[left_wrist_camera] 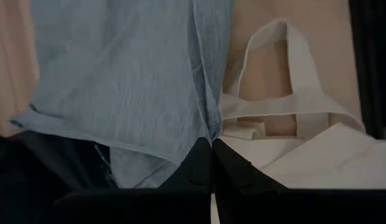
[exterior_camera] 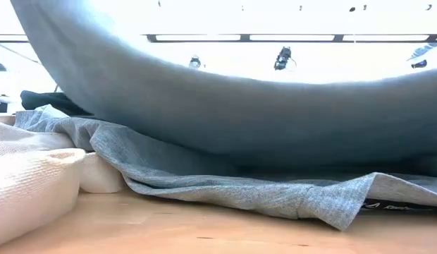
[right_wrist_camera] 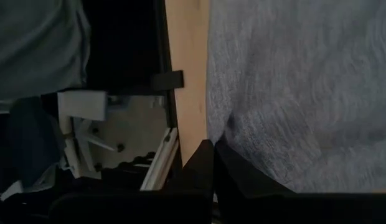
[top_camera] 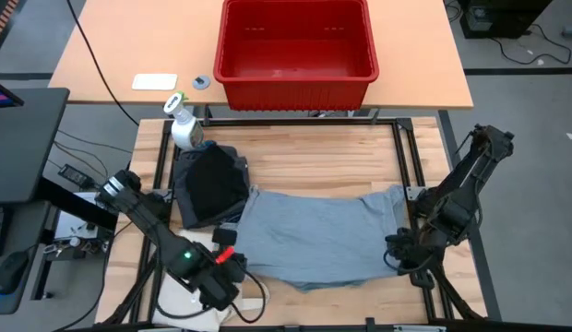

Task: Fold Laundry from Bin
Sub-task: Fold the gray shirt

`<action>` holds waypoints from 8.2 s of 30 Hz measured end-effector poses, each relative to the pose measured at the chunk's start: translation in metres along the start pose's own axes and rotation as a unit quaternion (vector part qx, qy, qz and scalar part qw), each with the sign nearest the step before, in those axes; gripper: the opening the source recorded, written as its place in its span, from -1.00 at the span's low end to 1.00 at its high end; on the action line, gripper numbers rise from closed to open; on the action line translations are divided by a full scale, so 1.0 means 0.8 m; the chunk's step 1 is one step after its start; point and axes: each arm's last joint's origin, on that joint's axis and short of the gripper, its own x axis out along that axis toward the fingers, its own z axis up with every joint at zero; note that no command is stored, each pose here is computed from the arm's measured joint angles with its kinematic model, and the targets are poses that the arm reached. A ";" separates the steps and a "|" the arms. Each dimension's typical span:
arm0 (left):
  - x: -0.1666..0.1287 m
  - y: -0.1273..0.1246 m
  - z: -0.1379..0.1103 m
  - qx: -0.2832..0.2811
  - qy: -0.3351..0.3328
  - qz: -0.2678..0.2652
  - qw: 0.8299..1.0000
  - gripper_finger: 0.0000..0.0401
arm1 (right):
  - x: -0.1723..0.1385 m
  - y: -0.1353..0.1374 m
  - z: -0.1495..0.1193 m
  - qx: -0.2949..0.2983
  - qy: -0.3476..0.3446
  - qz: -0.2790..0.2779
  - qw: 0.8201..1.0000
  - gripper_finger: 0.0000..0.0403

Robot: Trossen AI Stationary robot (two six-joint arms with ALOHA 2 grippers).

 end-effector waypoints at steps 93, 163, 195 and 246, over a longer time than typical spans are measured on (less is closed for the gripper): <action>0.099 0.101 -0.014 0.062 0.162 0.041 0.984 -0.14 | 0.115 -0.021 0.180 -0.162 -0.289 -0.197 0.923 -0.34; 0.044 0.084 0.017 0.188 0.030 0.222 0.956 -0.99 | 0.148 -0.060 0.365 -0.244 -0.511 -0.254 0.784 0.14; 0.056 0.064 -0.013 -0.010 0.004 0.212 0.977 -0.01 | 0.174 -0.075 0.354 -0.185 -0.474 -0.346 0.788 -0.93; 0.166 0.108 -0.091 0.023 -0.082 0.176 0.981 -0.93 | 0.189 -0.051 0.343 -0.261 -0.437 -0.214 0.834 -0.89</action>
